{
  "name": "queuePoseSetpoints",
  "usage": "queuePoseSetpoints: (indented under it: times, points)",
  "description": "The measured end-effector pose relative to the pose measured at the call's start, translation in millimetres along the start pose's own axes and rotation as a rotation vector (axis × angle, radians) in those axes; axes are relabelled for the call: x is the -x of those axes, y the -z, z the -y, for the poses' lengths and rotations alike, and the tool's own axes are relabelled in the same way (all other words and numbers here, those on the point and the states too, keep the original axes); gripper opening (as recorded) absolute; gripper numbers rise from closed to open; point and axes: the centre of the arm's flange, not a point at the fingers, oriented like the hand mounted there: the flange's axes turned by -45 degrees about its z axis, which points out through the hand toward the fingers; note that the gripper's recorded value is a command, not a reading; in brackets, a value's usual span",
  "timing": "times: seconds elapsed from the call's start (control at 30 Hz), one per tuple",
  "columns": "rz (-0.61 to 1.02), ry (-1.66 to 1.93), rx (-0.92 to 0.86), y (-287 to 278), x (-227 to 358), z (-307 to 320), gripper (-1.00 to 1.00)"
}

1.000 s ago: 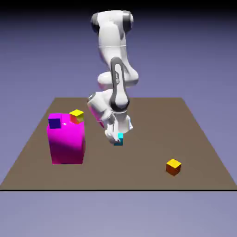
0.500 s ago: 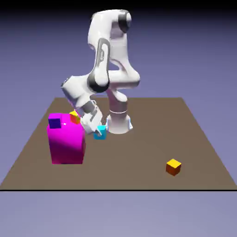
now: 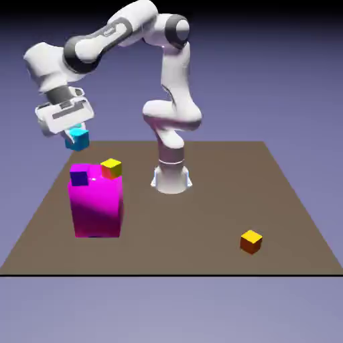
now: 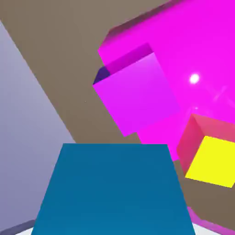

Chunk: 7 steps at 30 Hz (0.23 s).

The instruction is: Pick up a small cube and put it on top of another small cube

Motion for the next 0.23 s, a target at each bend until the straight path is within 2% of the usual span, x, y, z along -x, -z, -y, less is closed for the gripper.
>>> queuePoseSetpoints:
  times: [0.1, 0.13, 0.2, 0.23]
  points:
    - [0.001, 0.001, -0.001, -53.8, -7.8, 0.9, -1.0]
    - [0.0, 0.0, 0.0, -67.4, -9.8, -0.1, 1.0]
    - [-0.001, 0.0, 0.001, -67.6, -9.7, -0.2, 1.0]
    - [0.001, 0.001, 0.001, -50.0, -7.0, 1.1, 1.0]
